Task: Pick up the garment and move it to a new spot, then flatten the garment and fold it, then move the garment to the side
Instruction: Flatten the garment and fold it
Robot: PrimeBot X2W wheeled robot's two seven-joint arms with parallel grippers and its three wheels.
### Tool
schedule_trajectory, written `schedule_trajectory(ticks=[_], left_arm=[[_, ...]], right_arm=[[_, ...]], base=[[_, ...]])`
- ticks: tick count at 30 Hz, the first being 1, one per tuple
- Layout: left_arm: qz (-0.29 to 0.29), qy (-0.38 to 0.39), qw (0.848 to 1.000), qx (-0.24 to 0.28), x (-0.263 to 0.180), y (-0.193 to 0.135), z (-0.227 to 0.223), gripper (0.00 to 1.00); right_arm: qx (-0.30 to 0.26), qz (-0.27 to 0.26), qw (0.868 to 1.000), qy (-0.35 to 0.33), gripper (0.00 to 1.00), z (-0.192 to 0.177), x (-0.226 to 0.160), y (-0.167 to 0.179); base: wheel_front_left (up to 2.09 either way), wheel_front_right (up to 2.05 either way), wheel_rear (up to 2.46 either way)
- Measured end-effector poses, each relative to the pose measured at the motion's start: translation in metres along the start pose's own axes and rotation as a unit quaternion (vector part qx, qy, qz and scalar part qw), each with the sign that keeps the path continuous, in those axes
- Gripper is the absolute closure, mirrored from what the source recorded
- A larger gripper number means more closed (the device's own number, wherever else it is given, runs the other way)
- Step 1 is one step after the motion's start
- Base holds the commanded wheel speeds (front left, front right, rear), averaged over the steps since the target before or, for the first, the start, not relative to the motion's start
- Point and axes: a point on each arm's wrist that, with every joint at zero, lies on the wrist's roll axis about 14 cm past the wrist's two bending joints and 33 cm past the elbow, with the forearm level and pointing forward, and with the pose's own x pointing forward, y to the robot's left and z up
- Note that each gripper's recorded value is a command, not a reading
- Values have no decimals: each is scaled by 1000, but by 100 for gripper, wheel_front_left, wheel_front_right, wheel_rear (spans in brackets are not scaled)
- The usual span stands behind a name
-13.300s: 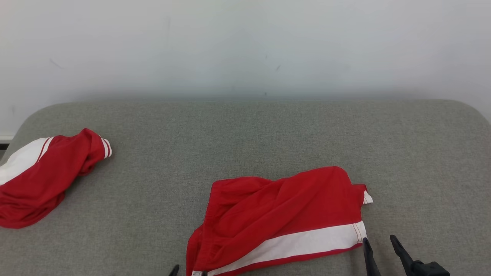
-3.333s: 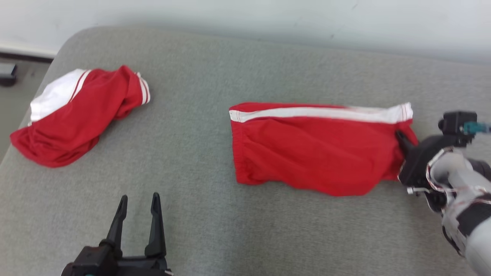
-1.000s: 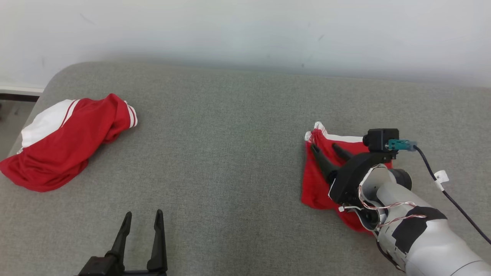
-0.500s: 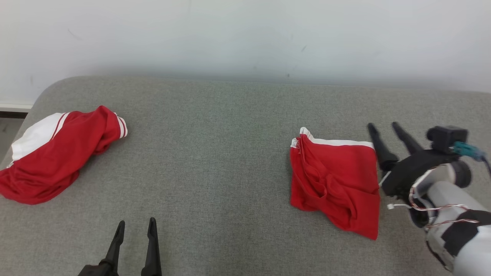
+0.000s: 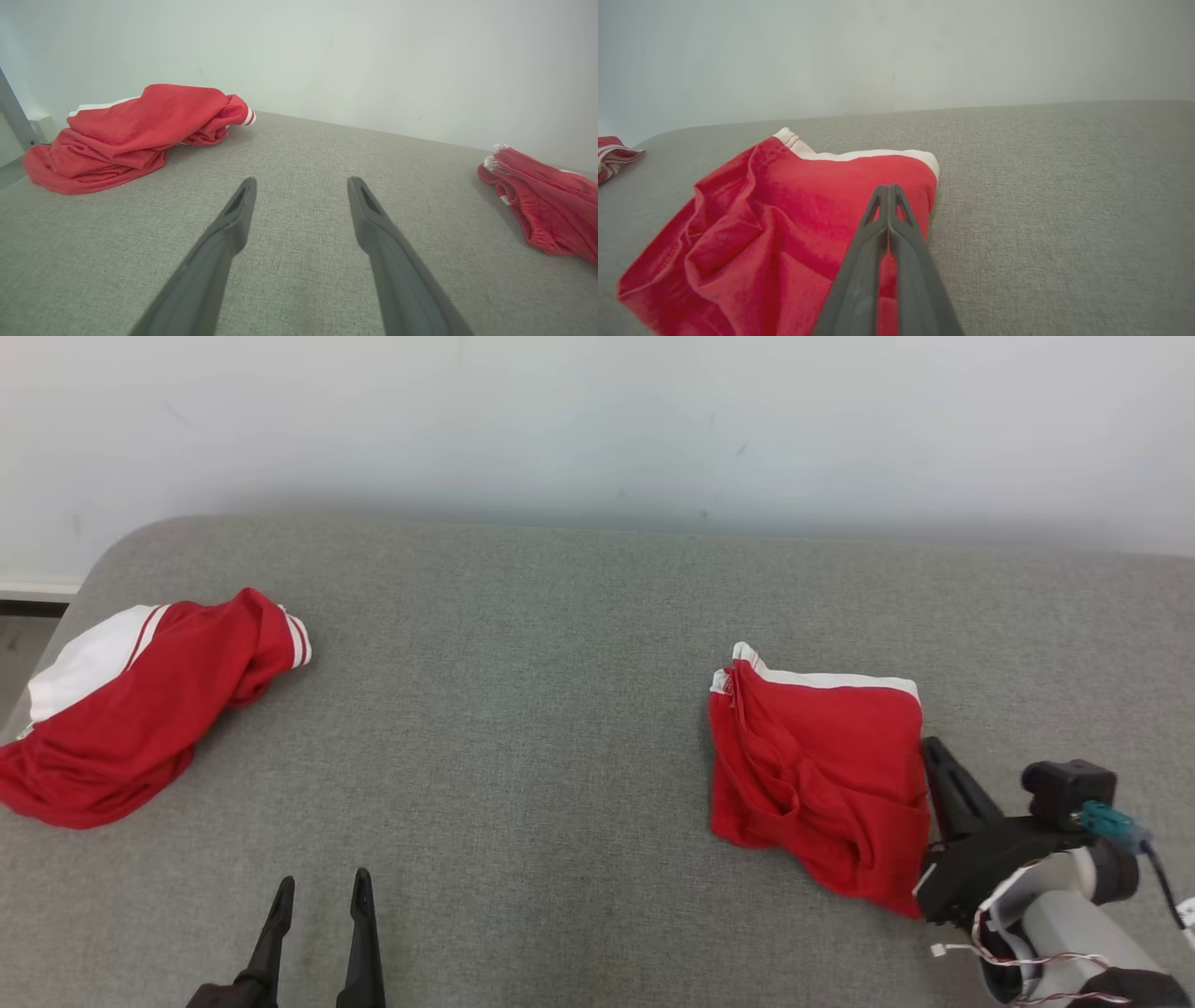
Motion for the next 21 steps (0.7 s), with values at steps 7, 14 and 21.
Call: schedule_trajectory(ticks=[7, 14, 21], left_arm=[[4, 5, 1000, 2, -2, 4, -3, 0], [20, 3, 1000, 3, -5, 14, -1, 0], [36, 3, 999, 3, -10, 23, 0, 0]], right_arm=[[-14, 29, 999, 30, 100, -23, 11, 30], [-24, 59, 996, 65, 100, -43, 26, 60], [-19, 107, 991, 80, 100, -57, 29, 105]], base=[[0, 0, 0], [0, 0, 0], [0, 0, 0]])
